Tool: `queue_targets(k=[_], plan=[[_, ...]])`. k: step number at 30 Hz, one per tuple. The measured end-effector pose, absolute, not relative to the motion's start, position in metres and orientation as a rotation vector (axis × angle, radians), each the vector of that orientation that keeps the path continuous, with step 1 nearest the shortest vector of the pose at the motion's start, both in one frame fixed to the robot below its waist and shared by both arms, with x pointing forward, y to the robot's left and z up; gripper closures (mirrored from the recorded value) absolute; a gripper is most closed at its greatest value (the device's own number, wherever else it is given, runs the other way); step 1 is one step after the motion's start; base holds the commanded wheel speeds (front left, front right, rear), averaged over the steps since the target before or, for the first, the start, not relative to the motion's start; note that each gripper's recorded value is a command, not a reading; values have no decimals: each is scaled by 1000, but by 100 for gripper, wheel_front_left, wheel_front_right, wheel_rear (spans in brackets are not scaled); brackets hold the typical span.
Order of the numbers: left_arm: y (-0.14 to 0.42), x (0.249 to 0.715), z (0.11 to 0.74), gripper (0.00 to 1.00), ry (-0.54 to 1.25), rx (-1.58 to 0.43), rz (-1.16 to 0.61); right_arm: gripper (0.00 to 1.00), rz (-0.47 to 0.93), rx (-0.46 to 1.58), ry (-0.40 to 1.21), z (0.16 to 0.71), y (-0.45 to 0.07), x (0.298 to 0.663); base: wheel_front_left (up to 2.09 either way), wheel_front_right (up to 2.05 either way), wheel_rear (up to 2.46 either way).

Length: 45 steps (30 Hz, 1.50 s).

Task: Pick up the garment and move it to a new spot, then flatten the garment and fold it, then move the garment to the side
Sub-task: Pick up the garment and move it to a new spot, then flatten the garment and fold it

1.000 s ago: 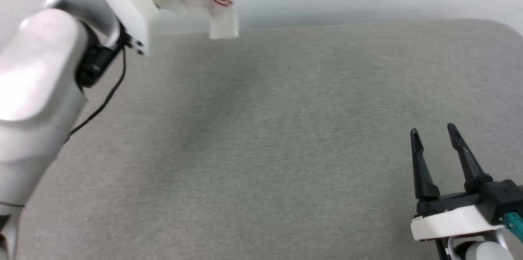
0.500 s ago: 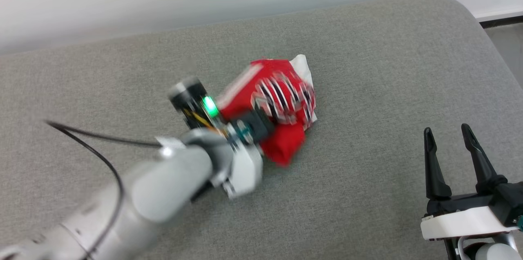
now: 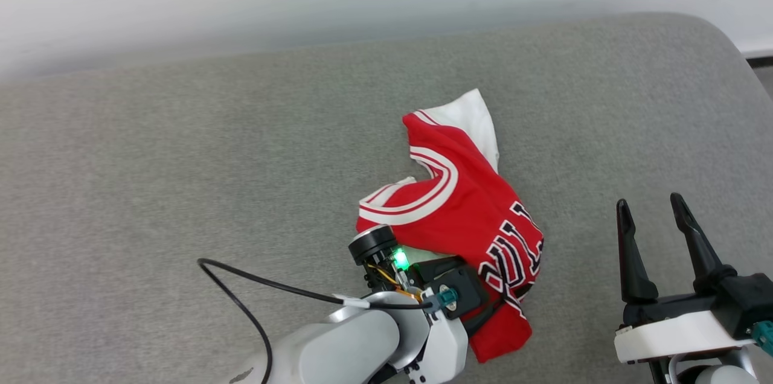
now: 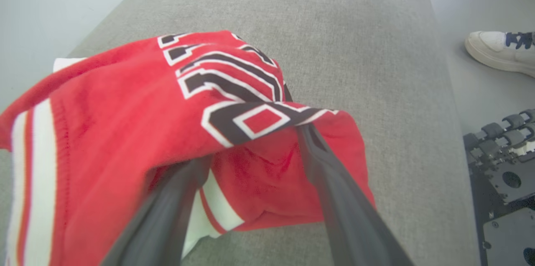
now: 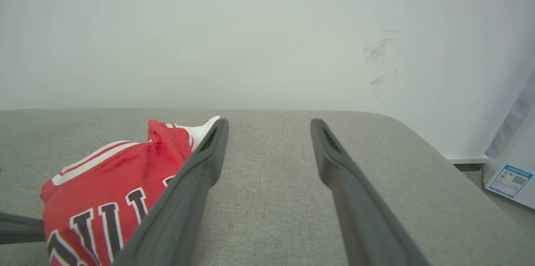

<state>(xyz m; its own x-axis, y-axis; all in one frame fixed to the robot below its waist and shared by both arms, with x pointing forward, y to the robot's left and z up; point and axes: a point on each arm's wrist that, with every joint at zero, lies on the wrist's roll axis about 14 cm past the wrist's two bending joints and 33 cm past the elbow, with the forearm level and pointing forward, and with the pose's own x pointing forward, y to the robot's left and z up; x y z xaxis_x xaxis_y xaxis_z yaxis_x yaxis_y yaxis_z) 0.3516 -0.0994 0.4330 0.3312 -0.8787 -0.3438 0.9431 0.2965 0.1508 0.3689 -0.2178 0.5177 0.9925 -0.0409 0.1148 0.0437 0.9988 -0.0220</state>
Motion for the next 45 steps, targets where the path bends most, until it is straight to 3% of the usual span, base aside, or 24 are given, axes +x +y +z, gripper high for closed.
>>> queue_targets(k=[3,9,13,14,15,17,25,32,45], plan=[[-94,357,442,0,189,323,-1180,0,-31,-21,-123,520,-214,369,0,0,0],[-42,394,484,0,87,224,-908,0,14,-10,-159,531,-199,367,0,0,0],[13,416,515,0,6,149,-674,0,39,-8,-194,542,-191,367,0,0,0],[62,422,533,0,-41,88,-481,0,56,-7,-214,548,-186,365,0,0,0],[62,422,533,0,-41,88,-481,0,56,-7,-214,548,-186,365,0,0,0],[103,416,551,0,-99,10,-312,0,66,-7,-232,554,-183,364,0,0,0],[156,377,562,0,-188,-83,-103,0,83,-6,-239,556,-177,363,0,0,0],[161,349,548,0,-182,-85,-76,0,95,-12,-234,555,-174,362,0,0,0],[153,347,545,0,-194,-82,-115,0,109,-18,-232,554,-169,367,0,0,0]])
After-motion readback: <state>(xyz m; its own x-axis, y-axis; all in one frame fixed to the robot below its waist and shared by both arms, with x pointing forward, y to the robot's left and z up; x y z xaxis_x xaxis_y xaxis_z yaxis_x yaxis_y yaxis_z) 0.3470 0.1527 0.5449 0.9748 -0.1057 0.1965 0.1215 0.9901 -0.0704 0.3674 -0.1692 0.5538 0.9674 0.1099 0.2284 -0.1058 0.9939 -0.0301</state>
